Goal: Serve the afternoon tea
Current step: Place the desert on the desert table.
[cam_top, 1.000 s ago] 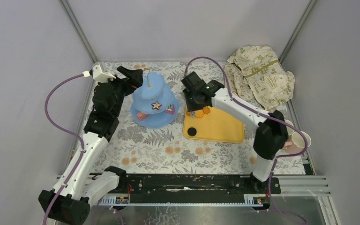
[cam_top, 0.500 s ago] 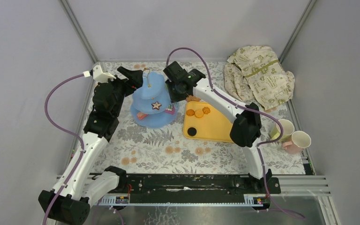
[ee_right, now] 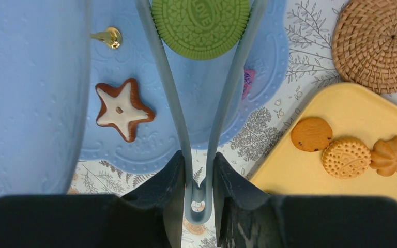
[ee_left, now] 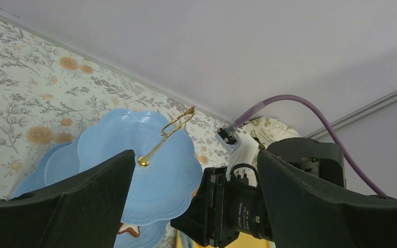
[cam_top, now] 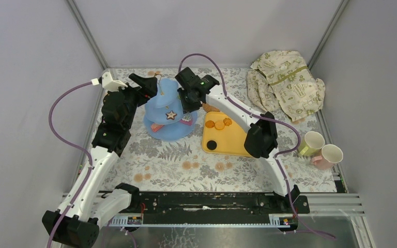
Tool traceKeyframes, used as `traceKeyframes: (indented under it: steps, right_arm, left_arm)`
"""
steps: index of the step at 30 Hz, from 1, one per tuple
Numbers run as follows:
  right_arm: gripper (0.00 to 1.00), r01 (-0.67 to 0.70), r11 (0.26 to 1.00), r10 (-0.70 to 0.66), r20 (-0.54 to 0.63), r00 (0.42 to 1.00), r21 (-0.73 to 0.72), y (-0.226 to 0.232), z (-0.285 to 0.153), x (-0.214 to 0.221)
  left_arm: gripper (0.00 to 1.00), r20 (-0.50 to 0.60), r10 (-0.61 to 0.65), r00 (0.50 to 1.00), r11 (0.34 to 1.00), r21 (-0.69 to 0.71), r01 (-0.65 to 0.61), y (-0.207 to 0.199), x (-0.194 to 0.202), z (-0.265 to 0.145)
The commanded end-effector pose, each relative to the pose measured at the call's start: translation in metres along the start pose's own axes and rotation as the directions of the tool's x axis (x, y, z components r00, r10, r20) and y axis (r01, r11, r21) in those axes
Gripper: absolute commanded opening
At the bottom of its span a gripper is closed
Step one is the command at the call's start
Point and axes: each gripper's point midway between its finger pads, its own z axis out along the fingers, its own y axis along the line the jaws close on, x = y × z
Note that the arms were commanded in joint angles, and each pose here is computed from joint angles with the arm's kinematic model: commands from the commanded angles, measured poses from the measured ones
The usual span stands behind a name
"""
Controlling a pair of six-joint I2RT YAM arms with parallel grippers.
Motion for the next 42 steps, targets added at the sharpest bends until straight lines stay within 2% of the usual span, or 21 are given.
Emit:
traceKeyframes:
  steps: [1, 10, 24, 42]
  right_arm:
    - [0.10, 0.000, 0.998, 0.002, 0.030, 1.000, -0.058, 0.0170, -0.0107, -0.0128]
    - [0.20, 0.001, 0.998, 0.001, 0.027, 1.000, -0.070, 0.0188, -0.0079, -0.0117]
    - [0.32, 0.006, 0.997, -0.004, 0.032, 0.999, -0.074, 0.0197, -0.0086, -0.0132]
    - [0.37, 0.015, 0.998, -0.013, 0.018, 1.000, -0.065, 0.0169, -0.0074, -0.0089]
  left_arm:
    - [0.95, 0.047, 0.006, 0.999, 1.000, 0.030, -0.007, -0.0100, -0.0176, -0.0037]
    - [0.95, 0.042, 0.005, 0.999, 1.000, 0.031, -0.007, -0.0089, -0.0146, -0.0013]
    - [0.95, 0.037, 0.005, 0.999, 0.999, 0.033, -0.006, -0.0091, -0.0124, 0.0004]
    - [0.94, 0.035, -0.002, 0.999, 0.999, 0.041, 0.001, -0.0126, -0.0141, 0.0026]
